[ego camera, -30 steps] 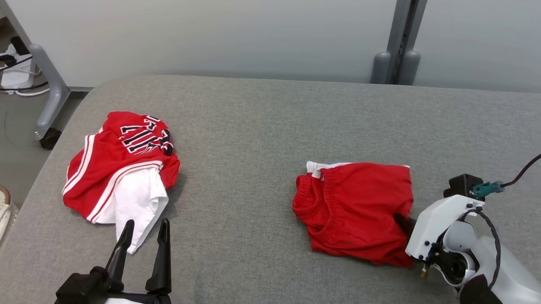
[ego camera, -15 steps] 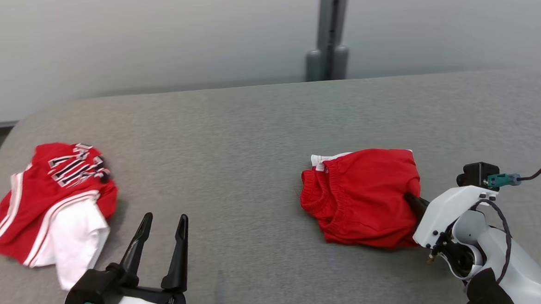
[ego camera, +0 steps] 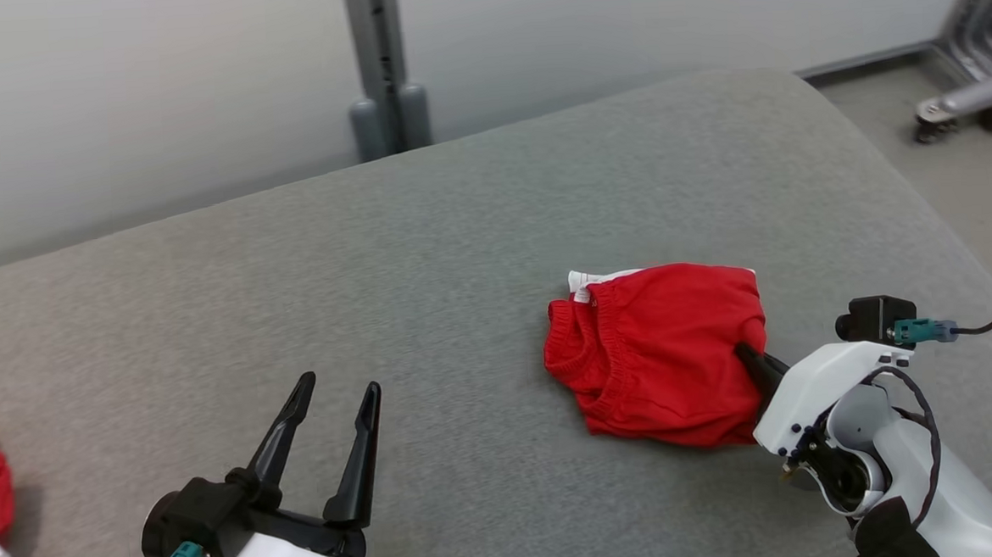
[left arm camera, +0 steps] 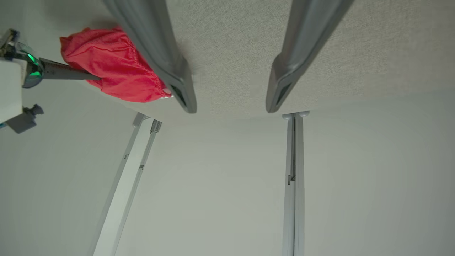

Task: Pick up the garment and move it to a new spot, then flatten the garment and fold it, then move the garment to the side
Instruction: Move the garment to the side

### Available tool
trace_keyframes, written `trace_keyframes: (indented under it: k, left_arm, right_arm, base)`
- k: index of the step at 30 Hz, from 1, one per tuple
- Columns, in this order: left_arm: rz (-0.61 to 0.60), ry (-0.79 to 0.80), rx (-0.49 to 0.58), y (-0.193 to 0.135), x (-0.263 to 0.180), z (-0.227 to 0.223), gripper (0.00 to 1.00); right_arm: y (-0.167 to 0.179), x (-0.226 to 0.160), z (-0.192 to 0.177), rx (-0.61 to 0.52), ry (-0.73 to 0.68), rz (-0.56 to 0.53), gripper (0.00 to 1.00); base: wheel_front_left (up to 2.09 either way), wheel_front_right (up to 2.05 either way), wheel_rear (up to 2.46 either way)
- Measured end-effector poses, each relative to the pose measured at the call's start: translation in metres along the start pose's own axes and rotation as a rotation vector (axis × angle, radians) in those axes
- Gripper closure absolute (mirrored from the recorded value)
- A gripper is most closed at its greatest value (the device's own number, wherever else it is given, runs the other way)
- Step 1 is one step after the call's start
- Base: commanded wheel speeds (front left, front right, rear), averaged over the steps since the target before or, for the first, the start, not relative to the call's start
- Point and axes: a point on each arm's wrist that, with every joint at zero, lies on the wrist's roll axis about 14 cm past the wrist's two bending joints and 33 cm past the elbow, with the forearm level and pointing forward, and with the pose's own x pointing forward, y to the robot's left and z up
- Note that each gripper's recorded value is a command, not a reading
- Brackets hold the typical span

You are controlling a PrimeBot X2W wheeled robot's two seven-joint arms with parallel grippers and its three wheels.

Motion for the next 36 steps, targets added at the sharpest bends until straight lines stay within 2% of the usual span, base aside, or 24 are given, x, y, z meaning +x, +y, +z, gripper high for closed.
trace_keyframes:
  k: [5,12,20,24,28,32,36]
  left_arm:
    - [-0.073,0.032,-0.021,-0.017,0.014,-0.013,0.00]
    - [-0.100,0.059,-0.029,-0.013,0.025,-0.025,0.00]
    - [-0.104,0.095,-0.032,0.006,0.034,-0.041,0.00]
    - [-0.080,0.121,-0.027,0.025,0.033,-0.051,0.00]
    - [-0.070,0.129,-0.023,0.036,0.034,-0.055,0.00]
    - [-0.055,0.144,-0.030,0.044,0.032,-0.062,0.00]
    - [-0.053,0.152,-0.031,0.047,0.033,-0.065,0.00]
  right_arm:
    - [-0.014,-0.009,0.006,0.004,-0.033,-0.032,1.00]
    - [-0.019,0.000,0.020,-0.072,-0.061,-0.044,1.00]
    - [-0.027,0.031,0.070,-0.243,-0.086,-0.074,1.00]
    - [-0.047,0.048,0.100,-0.318,-0.088,-0.141,1.00]
    - [-0.068,0.056,0.118,-0.345,-0.086,-0.205,1.00]
    - [-0.086,0.062,0.127,-0.350,-0.080,-0.263,1.00]
    - [-0.083,0.070,0.121,-0.391,-0.049,-0.266,1.00]
  base:
    - [0.00,0.00,0.00]
    - [0.00,0.00,0.00]
    - [0.00,0.00,0.00]
    - [0.00,0.00,0.00]
    - [0.00,0.00,0.00]
    - [0.00,0.00,0.00]
    - [0.00,0.00,0.00]
